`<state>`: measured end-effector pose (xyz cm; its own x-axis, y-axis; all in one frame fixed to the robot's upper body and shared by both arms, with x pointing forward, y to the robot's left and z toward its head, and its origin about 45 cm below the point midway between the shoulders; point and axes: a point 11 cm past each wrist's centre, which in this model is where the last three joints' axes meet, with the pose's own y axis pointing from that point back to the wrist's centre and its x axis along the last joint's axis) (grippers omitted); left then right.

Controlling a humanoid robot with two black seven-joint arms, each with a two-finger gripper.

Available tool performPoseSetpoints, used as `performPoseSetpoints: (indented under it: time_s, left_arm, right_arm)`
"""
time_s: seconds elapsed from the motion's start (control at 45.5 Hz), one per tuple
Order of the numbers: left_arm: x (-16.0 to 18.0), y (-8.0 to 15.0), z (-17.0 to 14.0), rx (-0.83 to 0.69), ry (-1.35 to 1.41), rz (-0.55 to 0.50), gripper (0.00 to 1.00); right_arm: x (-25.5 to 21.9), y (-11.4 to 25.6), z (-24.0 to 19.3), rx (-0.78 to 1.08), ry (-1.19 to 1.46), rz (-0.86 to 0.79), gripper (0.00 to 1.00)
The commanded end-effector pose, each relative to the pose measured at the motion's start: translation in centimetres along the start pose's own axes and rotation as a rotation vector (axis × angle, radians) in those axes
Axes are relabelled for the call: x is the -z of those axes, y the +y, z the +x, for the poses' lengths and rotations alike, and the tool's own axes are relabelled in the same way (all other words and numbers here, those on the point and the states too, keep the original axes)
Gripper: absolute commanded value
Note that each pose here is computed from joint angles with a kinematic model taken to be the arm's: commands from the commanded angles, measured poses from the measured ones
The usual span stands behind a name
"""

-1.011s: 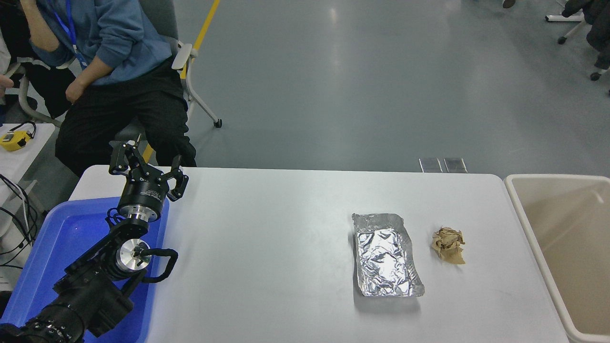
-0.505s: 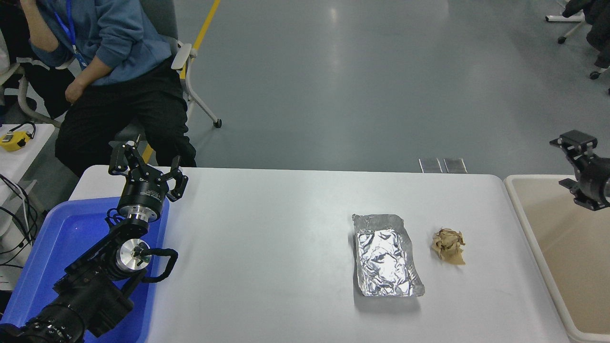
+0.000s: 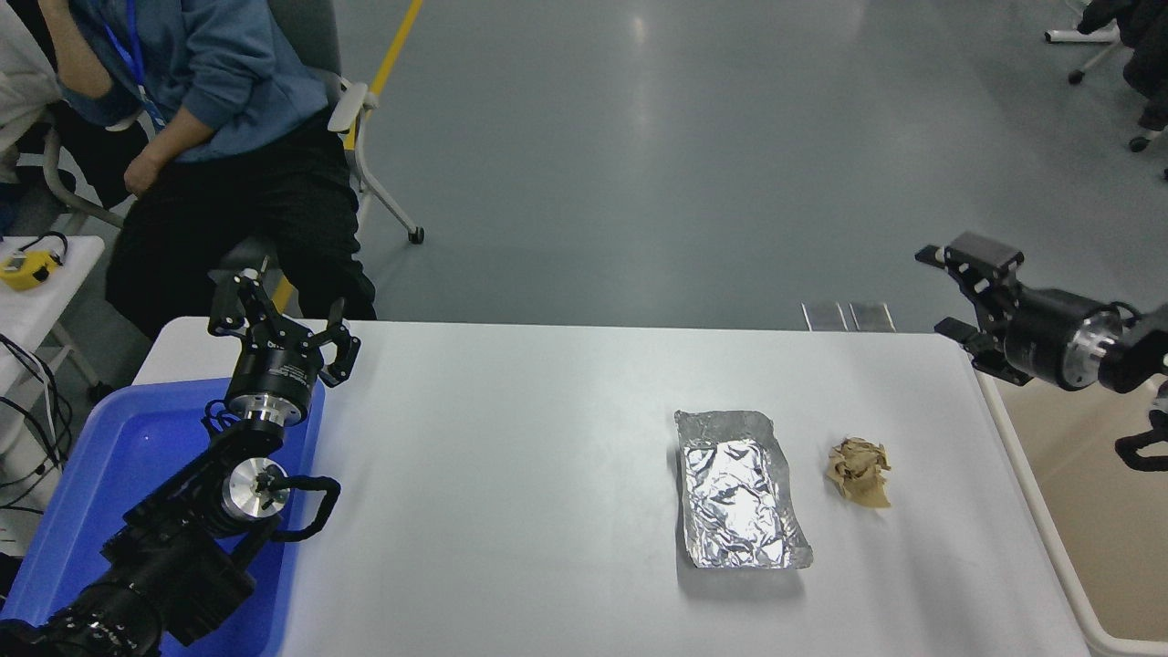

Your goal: Dispose of the paper cup in the dustbin

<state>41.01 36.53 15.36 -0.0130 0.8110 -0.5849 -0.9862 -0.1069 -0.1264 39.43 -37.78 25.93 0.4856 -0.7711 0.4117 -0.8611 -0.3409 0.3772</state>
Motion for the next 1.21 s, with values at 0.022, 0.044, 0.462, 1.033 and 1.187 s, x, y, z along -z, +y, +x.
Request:
performPoseSetpoints:
  time_s: [0.022,0.044,0.462,1.033,1.187]
  left_arm:
    - [0.0,0.0,0.0,0.0,0.0,0.0,1.0]
    - [0.0,0.0,0.0,0.0,0.0,0.0,1.0]
    - [0.0,0.0,0.0,0.0,0.0,0.0,1.0]
    - [0.0,0.0,0.0,0.0,0.0,0.0,1.0]
    - [0.0,0.0,0.0,0.0,0.0,0.0,1.0]
  right_arm:
    - [1.1,3.4,-3.9,0.146,0.137,0.066,1.0]
    - [1.3,3.7,-3.9,0.149,0.137,0.069,1.0]
    - [1.2,4.1,-4.3,0.073,0.003,0.075,1.0]
    - [2.9,-7.5,-4.1,-0.196,-0.836,0.142,1.0]
    - [2.3,-9.0,-2.6,-0.28,-0.937,0.136,1.0]
